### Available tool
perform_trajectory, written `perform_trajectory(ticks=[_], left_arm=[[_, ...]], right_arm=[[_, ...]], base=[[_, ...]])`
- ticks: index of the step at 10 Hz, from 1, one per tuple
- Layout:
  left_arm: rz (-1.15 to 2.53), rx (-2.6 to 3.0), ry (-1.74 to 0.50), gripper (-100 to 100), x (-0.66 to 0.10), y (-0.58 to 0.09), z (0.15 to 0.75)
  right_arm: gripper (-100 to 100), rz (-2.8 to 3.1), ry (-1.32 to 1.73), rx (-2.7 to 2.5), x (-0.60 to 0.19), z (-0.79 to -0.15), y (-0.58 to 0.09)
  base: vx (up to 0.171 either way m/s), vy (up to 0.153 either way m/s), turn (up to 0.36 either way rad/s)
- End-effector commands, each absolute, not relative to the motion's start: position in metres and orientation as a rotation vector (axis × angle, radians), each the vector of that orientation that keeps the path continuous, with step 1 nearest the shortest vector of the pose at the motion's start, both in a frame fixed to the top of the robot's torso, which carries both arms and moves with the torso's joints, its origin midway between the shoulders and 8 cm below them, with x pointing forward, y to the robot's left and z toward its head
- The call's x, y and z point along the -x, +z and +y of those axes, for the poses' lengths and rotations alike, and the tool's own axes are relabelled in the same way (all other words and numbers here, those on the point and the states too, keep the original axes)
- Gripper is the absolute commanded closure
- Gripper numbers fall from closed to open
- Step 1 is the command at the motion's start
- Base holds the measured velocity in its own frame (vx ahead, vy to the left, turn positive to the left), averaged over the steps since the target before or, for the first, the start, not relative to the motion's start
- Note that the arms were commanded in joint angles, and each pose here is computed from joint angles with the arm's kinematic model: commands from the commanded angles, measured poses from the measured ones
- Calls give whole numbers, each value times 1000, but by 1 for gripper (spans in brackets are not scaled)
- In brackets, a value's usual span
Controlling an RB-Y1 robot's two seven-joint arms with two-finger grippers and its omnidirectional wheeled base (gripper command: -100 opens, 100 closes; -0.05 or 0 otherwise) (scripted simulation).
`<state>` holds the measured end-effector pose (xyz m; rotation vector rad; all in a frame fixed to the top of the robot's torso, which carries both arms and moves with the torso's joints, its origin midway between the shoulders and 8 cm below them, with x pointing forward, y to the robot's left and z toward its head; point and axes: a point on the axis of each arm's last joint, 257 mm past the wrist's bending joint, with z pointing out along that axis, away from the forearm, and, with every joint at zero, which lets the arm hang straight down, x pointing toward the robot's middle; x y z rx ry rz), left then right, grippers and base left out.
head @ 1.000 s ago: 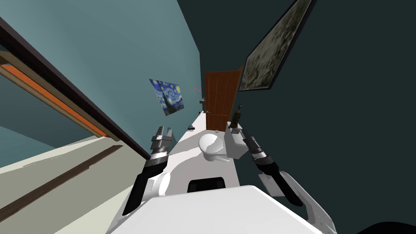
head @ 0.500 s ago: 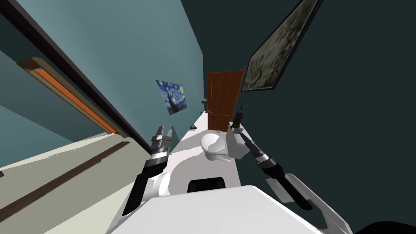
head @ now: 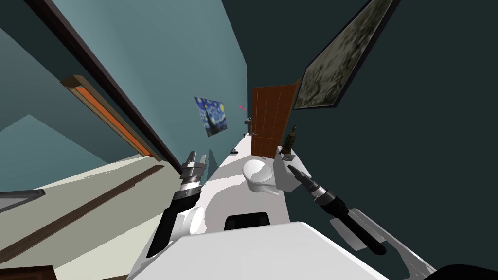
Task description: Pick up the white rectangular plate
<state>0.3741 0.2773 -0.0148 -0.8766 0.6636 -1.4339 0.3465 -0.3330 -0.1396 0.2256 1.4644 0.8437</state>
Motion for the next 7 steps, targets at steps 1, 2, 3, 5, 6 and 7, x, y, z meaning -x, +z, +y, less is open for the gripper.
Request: perform_trajectory(ticks=[1,2,3,5,6,7], left_arm=[[664,877,-1434,0,-374,-15,277],[664,877,-1434,0,-374,-15,277],[664,877,-1434,0,-374,-15,277],[664,877,-1434,0,-374,-15,277],[664,877,-1434,0,-374,-15,277],[664,877,-1434,0,-374,-15,277]], right_arm=[[-100,1511,818,-190,-345,-339,-147],[-100,1568,773,-174,-340,-353,-164],[-100,1586,769,-146,-341,-353,-163],[-100,1661,716,-98,-337,-368,-177],[-100,1717,667,-75,-331,-384,-191],[-100,1732,660,-49,-332,-384,-190]], base=[[-5,13,64],[0,15,129],[3,9,81],[11,10,110],[19,11,115],[19,8,81]])
